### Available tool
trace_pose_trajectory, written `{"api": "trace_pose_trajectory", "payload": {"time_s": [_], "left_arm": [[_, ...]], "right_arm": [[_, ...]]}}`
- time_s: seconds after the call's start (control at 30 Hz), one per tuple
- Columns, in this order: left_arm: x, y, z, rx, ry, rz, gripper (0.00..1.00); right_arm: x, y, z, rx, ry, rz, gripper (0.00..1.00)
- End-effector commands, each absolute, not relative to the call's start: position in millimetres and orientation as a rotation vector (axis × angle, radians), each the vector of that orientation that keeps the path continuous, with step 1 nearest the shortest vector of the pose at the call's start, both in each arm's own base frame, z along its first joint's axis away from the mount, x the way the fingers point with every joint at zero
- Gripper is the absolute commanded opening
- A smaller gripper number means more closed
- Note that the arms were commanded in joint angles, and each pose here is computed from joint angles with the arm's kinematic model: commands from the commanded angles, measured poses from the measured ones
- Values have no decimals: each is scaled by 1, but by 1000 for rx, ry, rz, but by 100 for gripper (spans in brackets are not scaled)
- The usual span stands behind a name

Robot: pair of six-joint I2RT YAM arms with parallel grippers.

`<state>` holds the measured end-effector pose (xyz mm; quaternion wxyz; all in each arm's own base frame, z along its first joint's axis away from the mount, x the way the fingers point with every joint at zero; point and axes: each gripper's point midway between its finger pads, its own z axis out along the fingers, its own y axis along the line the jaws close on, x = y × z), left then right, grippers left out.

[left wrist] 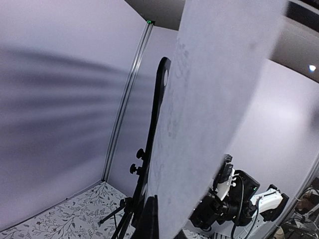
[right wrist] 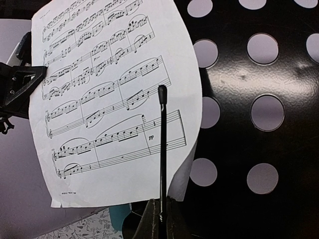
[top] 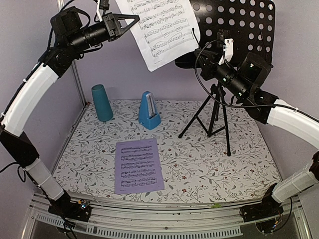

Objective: Set up the instrument practice props
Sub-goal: Hold the sheet music from the music stand.

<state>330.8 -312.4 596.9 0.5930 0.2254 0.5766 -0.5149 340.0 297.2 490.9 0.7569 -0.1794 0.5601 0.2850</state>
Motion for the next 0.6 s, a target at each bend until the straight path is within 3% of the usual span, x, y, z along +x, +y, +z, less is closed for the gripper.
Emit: {"api": "trace_pose_trajectory", "payload": {"time_s": [0.0, 0.3, 0.57], "left_arm": [[331, -309, 609, 555, 1276, -1186, 0], [331, -313, 624, 572, 1212, -1204, 0], [352, -330, 598, 637, 1314, -1165, 0]], "right_arm": [[349, 308, 468, -450, 1294, 589, 0], [351, 312, 466, -457, 1304, 603, 0], [350, 313, 466, -463, 1309, 609, 0]]}}
